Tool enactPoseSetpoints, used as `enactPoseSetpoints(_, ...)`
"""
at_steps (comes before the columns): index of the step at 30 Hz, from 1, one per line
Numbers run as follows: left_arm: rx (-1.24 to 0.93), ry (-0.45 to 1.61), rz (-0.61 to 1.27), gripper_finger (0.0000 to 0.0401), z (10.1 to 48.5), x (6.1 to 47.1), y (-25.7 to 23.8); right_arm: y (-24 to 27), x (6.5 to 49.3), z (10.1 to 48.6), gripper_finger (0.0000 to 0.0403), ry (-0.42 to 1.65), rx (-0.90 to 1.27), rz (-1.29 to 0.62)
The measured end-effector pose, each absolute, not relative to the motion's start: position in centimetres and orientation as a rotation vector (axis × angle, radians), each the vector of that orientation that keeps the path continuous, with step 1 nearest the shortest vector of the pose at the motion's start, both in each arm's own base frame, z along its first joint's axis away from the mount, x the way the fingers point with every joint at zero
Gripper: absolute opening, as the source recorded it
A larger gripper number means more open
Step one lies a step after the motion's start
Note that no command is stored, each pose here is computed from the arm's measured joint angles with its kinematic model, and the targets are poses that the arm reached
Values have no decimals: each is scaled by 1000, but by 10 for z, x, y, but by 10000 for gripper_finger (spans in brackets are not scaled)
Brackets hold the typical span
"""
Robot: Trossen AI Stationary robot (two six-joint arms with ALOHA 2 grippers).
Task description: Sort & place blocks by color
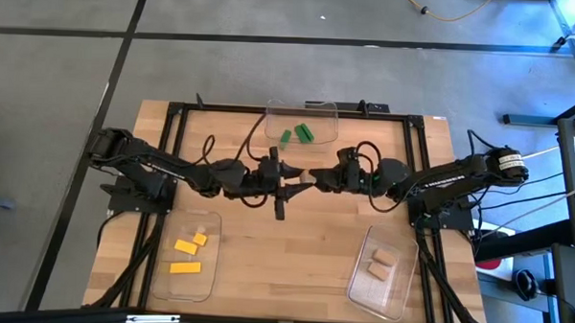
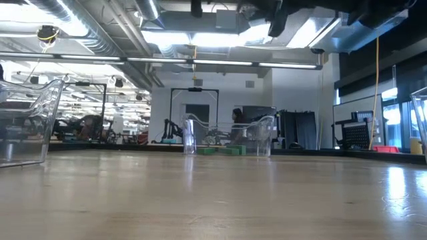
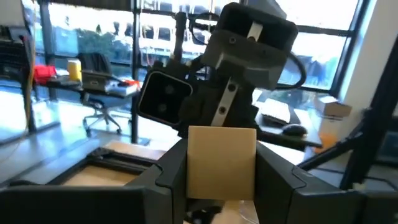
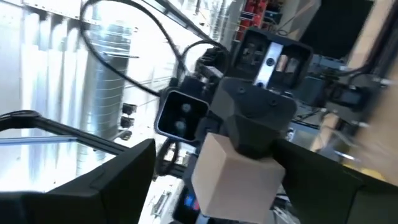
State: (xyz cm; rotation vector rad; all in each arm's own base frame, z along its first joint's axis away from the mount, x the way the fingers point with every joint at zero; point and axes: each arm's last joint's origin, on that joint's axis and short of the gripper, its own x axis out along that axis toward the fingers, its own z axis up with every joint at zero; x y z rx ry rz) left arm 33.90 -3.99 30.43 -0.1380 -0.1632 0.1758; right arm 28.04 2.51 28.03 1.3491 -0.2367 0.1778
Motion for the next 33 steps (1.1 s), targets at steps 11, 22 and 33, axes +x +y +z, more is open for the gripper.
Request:
enactPoseSetpoints(11, -131, -165, 203, 120, 304, 340, -37, 25, 282, 276, 204, -194, 1379, 147)
enactPoseSetpoints(22, -45, -157, 212, 121, 304, 340, -36, 25, 282, 276, 149, -193, 1418, 155)
enactPoseSetpoints(33, -125, -96, 191, 232, 312, 327, -34, 24, 281, 278, 137, -163, 1338, 199)
